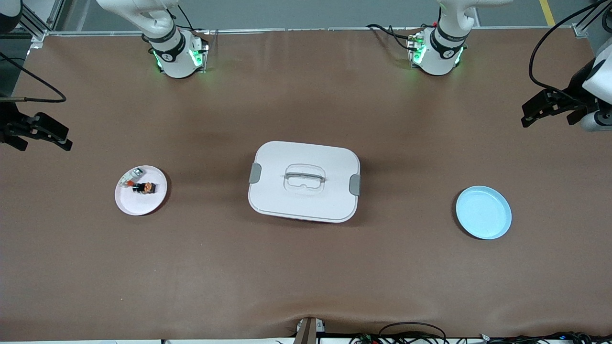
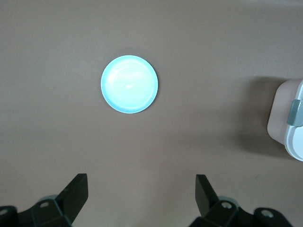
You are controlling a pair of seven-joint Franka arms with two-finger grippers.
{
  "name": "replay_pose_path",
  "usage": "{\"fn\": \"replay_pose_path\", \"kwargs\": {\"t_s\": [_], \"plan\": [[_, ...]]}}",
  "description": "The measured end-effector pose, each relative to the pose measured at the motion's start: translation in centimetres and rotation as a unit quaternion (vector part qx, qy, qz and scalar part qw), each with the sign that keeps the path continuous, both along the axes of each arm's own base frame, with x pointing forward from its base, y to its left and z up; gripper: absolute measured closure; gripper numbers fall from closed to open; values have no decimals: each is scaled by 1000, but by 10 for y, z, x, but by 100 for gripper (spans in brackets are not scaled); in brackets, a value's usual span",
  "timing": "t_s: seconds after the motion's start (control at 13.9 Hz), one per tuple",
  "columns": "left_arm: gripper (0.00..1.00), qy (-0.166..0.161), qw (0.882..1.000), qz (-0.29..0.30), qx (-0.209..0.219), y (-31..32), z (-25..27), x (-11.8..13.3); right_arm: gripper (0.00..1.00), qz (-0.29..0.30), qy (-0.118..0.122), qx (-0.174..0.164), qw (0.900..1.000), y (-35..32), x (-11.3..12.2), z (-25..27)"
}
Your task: Transfer orange switch to right arm and place
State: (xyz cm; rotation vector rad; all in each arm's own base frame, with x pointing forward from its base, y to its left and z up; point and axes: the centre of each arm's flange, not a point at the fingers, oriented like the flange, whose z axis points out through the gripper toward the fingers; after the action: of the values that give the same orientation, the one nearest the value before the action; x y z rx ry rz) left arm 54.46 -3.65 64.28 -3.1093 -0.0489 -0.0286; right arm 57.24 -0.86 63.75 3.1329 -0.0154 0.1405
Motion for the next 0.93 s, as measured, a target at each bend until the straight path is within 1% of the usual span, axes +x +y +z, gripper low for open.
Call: {"fn": "replay_pose_path", "kwargs": {"t_s": [0.22,0.93], "plan": [[0,0,1000,0,0,0,0,0,0,-9,-4,1,1000,-11,-5,1],[0,1,1000,-3,0,1,0,0,0,-23,-6,1,1000,-26,-6,2]]}}
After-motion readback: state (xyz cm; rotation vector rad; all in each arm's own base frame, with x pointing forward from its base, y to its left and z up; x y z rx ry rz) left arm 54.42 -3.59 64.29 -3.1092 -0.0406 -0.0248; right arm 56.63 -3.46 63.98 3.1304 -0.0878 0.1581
